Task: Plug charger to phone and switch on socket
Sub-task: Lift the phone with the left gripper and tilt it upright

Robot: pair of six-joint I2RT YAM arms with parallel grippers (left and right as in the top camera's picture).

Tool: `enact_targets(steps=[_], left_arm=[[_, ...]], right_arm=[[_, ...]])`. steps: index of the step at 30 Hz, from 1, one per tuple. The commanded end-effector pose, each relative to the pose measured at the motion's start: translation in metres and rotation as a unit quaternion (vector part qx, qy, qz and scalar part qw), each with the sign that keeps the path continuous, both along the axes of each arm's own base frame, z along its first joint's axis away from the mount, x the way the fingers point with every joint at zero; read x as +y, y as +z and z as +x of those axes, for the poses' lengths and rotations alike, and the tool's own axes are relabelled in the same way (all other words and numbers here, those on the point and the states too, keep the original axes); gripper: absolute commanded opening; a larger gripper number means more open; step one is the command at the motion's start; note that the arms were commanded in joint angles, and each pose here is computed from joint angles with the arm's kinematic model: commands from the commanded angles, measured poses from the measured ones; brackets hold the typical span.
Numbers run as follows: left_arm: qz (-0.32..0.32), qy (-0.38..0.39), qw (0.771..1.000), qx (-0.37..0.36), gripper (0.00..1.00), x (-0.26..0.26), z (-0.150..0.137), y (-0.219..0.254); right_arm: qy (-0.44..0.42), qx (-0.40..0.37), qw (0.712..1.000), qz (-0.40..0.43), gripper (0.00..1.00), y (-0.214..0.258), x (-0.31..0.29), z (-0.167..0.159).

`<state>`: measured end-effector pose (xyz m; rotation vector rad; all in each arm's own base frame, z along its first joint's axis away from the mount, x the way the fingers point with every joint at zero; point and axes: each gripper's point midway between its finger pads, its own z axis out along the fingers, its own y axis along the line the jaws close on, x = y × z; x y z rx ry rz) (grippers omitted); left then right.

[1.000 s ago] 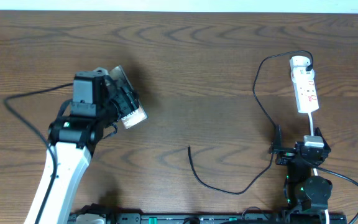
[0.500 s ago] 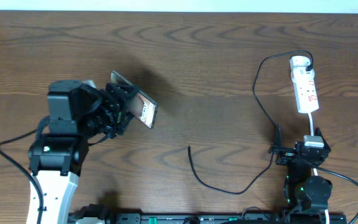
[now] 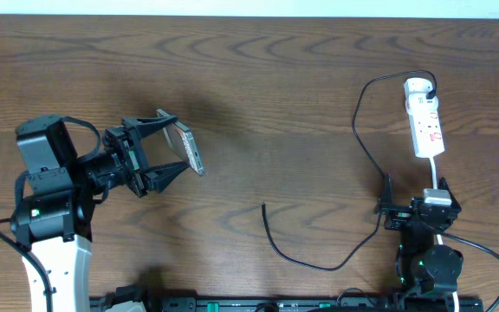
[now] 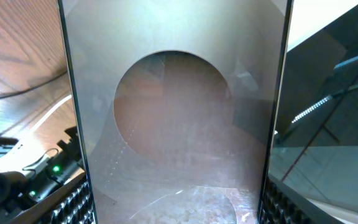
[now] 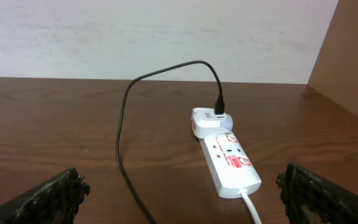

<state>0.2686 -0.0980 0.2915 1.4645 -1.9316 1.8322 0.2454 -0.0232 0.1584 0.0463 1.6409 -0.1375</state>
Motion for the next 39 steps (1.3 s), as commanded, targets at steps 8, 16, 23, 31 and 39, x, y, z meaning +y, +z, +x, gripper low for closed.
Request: enact_targets(steps=[8,16,23,31,39], left_arm=[[-0.023,-0.017,0.999,-0.021,0.07,-0.003,-0.006,0.023],[-0.020,-0.013,1.000,-0.021,0.07,-0.002,-0.005,0.021],[0.107,0.076,0.990,-0.047,0.07,0.030,0.021,-0.007],[0.304,0.191,0.932,0.039,0.07,0.096,0.023,-0.071],[0.404,0.210,0.872,0.180,0.07,0.135,-0.006,-0.127]], right_arm=[[0.005,0.000,1.000,-0.004,0.99,0.000,0.002,0.000],[0.005,0.000,1.000,-0.004,0.99,0.000,0.002,0.000],[0.005,0.000,1.000,-0.004,0.99,0.000,0.002,0.000],[0.005,0.000,1.000,-0.004,0.99,0.000,0.002,0.000],[0.005,0.000,1.000,-0.004,0.99,0.000,0.002,0.000]])
